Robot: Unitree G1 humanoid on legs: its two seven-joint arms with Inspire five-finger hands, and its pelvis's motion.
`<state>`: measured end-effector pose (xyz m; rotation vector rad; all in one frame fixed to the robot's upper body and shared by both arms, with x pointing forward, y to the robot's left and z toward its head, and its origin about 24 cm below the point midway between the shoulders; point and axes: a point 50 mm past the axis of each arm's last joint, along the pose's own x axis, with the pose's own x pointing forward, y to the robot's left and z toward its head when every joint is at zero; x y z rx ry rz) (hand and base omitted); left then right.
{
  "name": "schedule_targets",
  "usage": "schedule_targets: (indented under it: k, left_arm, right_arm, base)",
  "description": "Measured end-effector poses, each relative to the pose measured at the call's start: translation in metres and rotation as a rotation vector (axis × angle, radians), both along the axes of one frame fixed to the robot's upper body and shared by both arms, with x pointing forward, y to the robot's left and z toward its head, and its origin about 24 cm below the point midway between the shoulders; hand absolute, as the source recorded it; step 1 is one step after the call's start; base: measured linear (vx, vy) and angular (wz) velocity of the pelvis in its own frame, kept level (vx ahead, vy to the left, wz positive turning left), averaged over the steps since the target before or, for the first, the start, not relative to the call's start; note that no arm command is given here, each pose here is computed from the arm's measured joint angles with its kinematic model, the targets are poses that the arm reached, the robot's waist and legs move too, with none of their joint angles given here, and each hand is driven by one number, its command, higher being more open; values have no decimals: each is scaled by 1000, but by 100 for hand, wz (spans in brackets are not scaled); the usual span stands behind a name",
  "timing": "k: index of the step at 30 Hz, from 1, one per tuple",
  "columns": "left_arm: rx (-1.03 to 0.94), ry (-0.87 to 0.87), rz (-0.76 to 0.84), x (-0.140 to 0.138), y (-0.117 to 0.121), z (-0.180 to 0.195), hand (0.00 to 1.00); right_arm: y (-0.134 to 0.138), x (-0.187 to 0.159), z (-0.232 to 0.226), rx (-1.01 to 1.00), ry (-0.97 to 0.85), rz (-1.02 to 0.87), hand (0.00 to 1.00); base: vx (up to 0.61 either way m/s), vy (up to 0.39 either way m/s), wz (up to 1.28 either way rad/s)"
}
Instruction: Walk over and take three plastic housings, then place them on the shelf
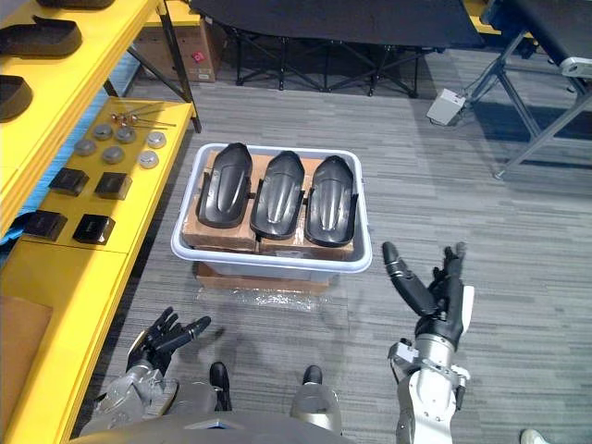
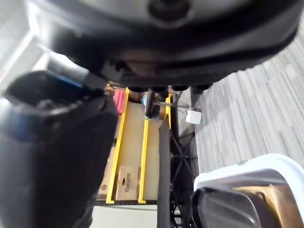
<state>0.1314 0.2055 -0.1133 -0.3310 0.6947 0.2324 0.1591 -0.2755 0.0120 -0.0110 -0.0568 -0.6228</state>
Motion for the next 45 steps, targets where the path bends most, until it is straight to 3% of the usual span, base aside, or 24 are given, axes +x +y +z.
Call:
schedule_targets:
  k: [7, 12, 20, 25, 34, 45]
  left_arm:
    - [-46, -25, -98, 3, -15, 0, 100]
    - [-15, -100, -119, 21, -5, 14, 100]
    - [-37, -118, -115, 18, -5, 13, 100]
    - [-117, -128, -97, 20, -15, 9, 100]
    - [-173, -128, -91, 23, -28, 5, 100]
    - [-240, -149, -53, 25, -38, 5, 100]
  right_arm:
    - [-61, 39, -8, 66, 130, -219, 100]
    - [-89, 106, 39, 125, 114, -195, 100]
    - [-109, 156, 112, 36, 122, -195, 100]
    - [-132, 156, 150, -51, 209, -297, 100]
    - [-150, 144, 157, 39, 345, -429, 100]
    - [-162, 134, 180, 41, 339, -527, 100]
  base:
    - [-124, 20, 37]
    - [-158, 25, 28]
    - [-14, 34, 18]
    - [-7, 46, 10]
    - [-53, 5, 7]
    - [-12, -14, 3]
